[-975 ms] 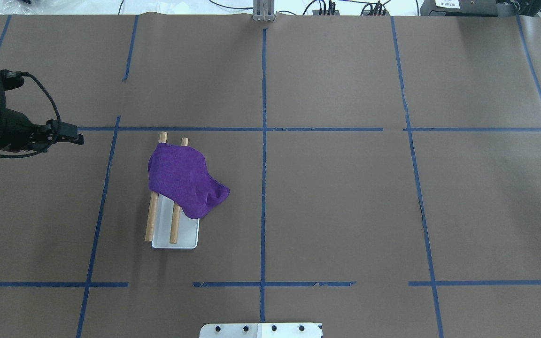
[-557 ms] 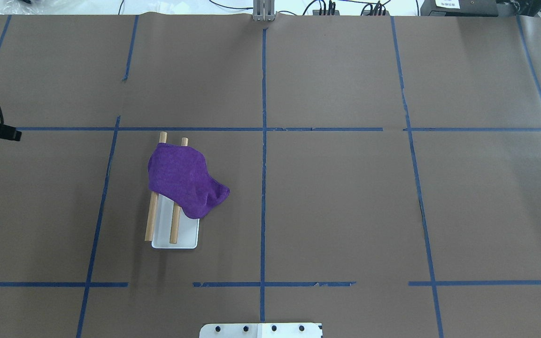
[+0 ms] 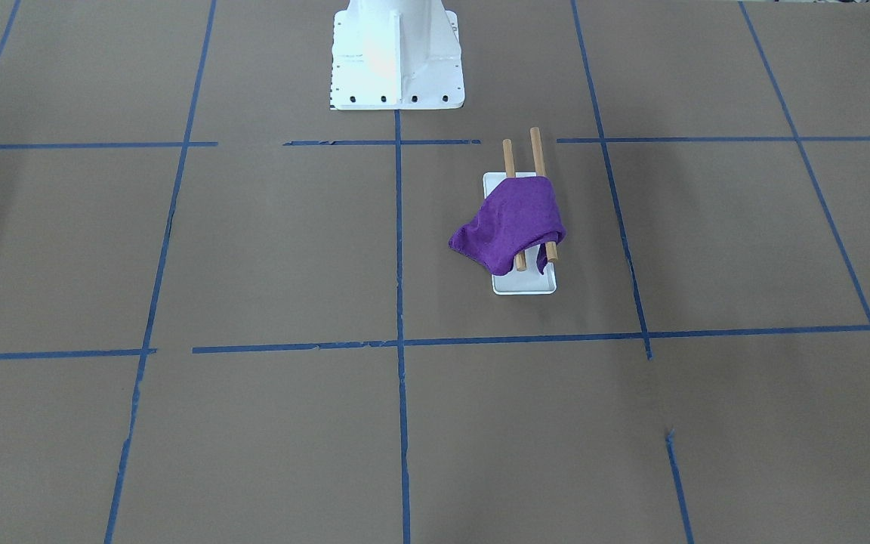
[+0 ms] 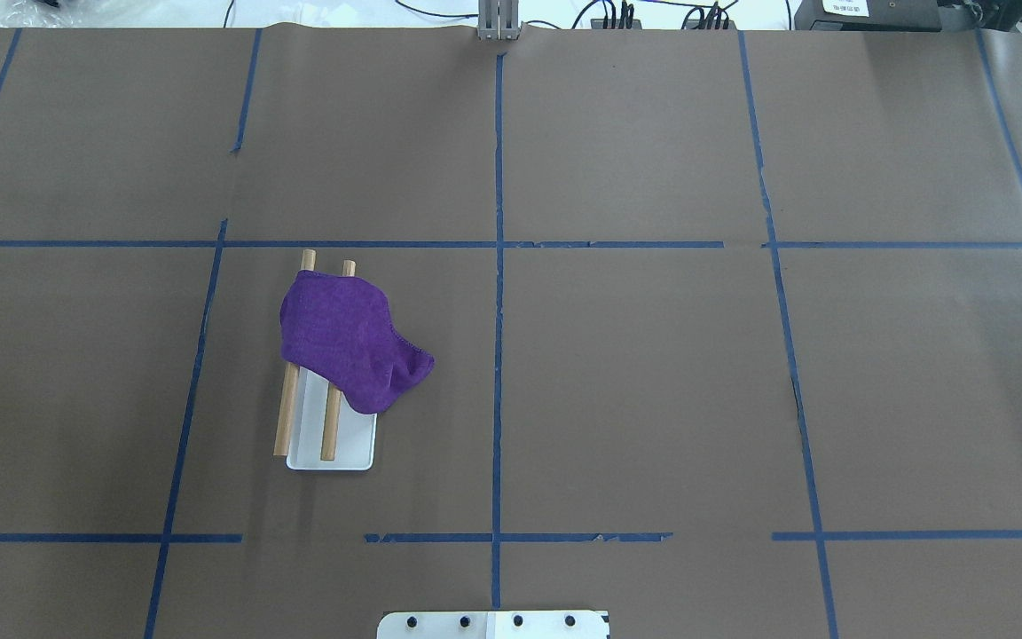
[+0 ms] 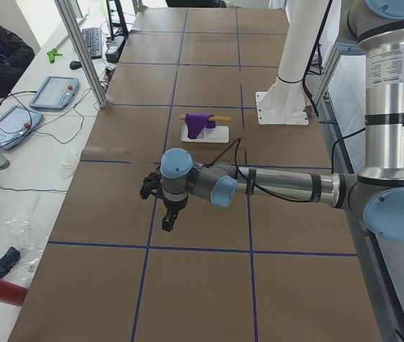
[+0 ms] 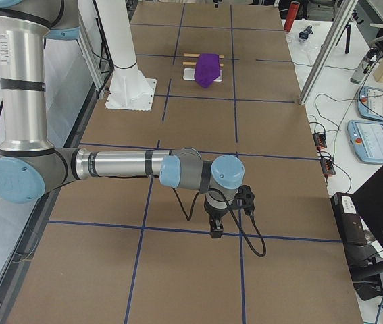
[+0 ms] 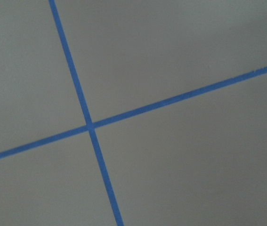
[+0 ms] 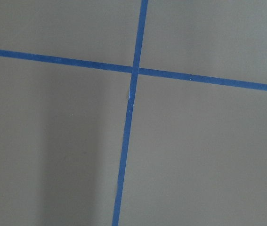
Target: Hang towel on rack
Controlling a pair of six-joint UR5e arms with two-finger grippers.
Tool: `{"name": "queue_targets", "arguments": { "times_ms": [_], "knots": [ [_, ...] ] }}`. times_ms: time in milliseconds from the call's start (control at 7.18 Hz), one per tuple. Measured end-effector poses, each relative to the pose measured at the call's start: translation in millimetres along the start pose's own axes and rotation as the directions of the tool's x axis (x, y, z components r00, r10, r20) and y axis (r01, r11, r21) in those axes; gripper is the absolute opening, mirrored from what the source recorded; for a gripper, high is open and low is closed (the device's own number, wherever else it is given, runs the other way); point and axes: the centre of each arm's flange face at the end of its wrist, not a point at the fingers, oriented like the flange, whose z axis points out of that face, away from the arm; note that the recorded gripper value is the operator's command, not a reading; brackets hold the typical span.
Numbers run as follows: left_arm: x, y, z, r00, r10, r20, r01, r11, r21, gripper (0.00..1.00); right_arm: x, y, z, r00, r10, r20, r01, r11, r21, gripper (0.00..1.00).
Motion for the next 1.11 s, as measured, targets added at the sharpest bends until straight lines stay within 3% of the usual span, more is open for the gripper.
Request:
{"name": "queue_targets", "arguments": {
  "times_ms": [139,418,697,1115],
  "knots": [
    [-13.0,10.3,4.0,0.997,-0.073,-0.015,0.072,0.995,-0.062,1.0,-0.5,0.2,-0.4,1.0,0.014,-0.002,-0.014,1.0,0.019,1.0],
    [-24.7,17.2,1.2,0.988,-0.156,-0.01,0.153,0.981,-0.121,1.0,-1.7,-0.4,-1.6,1.0,0.019,-0.004,-0.019,0.999,0.031,1.0],
    [-32.3,18.4,-3.9,0.98,-0.199,-0.003,0.197,0.971,-0.133,1.0,-2.8,-1.6,-2.9,1.0,0.017,-0.005,-0.017,0.999,0.036,1.0],
    [-33.3,13.0,-24.0,0.979,-0.205,-0.002,0.204,0.975,-0.093,1.0,-4.4,-3.0,-3.7,1.0,0.011,-0.005,-0.011,0.999,0.038,1.0]
  ]
}}
